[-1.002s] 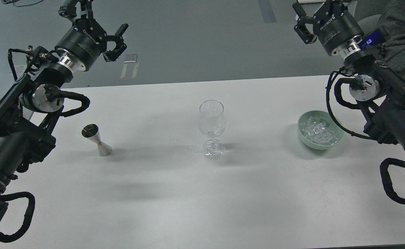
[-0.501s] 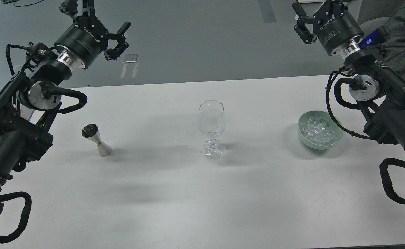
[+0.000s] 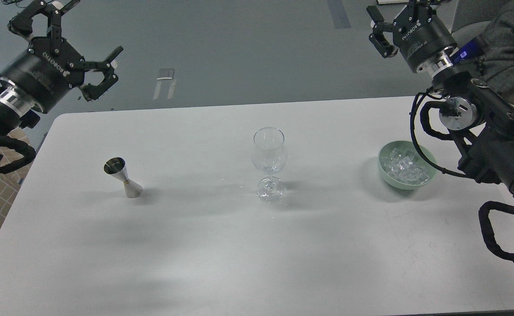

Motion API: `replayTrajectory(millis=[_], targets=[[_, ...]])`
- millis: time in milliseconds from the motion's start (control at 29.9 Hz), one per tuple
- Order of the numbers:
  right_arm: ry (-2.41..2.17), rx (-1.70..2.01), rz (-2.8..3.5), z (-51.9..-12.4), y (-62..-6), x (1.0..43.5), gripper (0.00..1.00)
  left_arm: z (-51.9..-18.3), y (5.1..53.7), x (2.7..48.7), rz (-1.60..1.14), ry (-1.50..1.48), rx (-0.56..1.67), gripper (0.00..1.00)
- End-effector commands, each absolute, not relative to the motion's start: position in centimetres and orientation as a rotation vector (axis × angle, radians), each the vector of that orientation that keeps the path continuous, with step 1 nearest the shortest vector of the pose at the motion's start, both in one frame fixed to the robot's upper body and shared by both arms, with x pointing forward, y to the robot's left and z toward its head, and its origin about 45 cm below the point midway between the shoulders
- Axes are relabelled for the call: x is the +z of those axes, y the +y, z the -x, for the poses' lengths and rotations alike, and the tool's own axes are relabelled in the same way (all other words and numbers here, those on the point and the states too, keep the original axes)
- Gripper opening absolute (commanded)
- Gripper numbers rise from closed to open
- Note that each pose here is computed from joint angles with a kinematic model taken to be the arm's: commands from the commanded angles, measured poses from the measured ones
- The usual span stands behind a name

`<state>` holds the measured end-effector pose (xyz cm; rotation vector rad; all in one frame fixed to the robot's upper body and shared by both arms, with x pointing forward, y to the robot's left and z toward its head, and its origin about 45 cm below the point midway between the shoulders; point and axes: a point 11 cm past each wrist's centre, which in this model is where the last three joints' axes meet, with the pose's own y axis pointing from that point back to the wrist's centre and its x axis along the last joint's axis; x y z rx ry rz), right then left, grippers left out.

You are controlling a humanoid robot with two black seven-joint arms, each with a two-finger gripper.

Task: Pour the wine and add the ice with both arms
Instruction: 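Lower the left gripper toward the metal jigger cup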

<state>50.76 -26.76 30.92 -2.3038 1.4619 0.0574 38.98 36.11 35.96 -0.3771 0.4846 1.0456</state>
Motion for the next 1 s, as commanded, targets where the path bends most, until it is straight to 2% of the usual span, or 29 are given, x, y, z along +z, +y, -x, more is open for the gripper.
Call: replayTrajectory(millis=[0,134,401,635,969], targets=[[1.463,0.055,2.309,-50.7,-26.8,30.9,1.00,-36.2,37.2,34.8,0.385,0.570,1.038,0.94],[1.463,0.055,2.309,-50.7,-26.8,30.9,1.00,-32.7,38.0,31.9,0.365,0.657,1.055,0.94],[1.482,0.061,2.309,-50.6,-27.4,30.4,1.00,-28.2,38.8,26.0,0.435,0.830,1.122,0.94],[1.492,0.057,2.308,-50.5,-27.8,30.3,1.00,-25.7,38.0,22.1,0.497,0.964,1.143,0.96],[1.498,0.058,2.311,-50.5,-28.0,30.1,1.00,-24.9,35.7,17.4,0.704,1.129,1.197,0.97]])
